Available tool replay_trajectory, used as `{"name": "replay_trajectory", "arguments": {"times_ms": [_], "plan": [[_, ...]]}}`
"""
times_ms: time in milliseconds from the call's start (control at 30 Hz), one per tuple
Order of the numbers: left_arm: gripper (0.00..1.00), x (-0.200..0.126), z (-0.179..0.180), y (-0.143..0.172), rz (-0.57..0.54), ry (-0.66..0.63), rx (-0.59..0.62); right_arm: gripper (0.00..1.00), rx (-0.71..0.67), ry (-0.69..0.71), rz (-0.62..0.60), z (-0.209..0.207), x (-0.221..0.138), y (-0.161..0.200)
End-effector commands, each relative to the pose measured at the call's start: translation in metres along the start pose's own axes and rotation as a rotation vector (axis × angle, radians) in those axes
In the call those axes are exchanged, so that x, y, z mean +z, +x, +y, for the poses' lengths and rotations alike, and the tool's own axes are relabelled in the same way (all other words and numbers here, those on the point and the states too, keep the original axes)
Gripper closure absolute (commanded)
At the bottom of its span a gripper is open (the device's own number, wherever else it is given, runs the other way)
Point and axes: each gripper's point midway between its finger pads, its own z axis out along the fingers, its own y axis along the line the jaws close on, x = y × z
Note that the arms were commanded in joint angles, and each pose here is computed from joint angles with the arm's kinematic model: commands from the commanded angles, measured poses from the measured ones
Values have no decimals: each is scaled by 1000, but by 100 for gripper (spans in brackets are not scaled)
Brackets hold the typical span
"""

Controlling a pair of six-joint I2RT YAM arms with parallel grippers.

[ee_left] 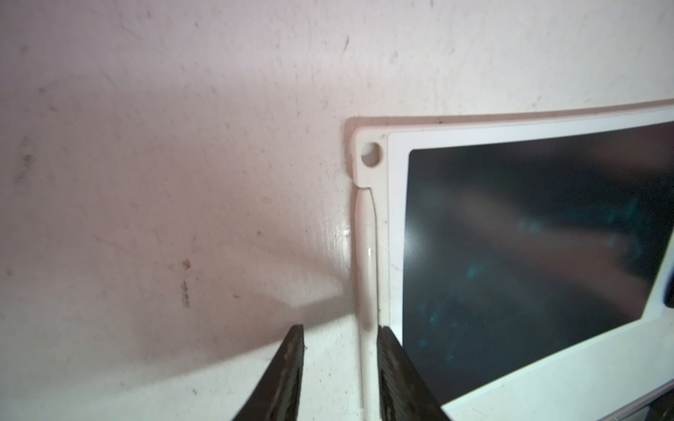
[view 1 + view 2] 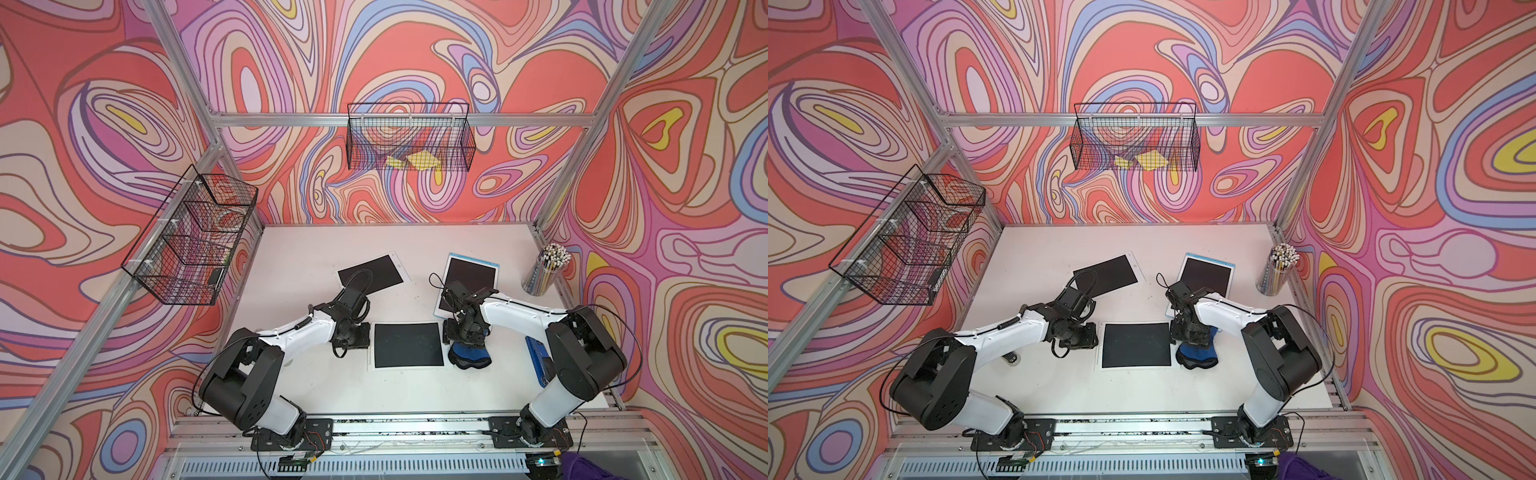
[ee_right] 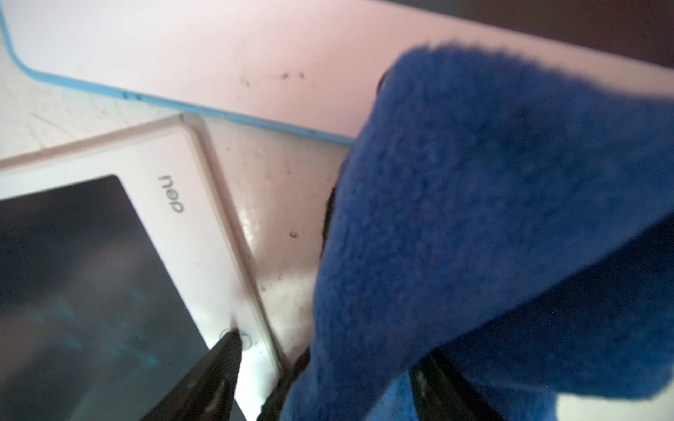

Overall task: Wipe the drawing tablet
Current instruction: Place the cleaning item at the center of the board.

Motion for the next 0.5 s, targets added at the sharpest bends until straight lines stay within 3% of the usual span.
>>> {"name": "replay_trajectory", "arguments": {"times_ms": [0, 467], "plan": [[63, -2, 2, 0, -12, -3, -2, 26, 1, -3, -25, 4, 20, -10], [63, -9, 0, 1, -31, 14, -2, 27, 37, 19, -7, 4, 26, -12]]}}
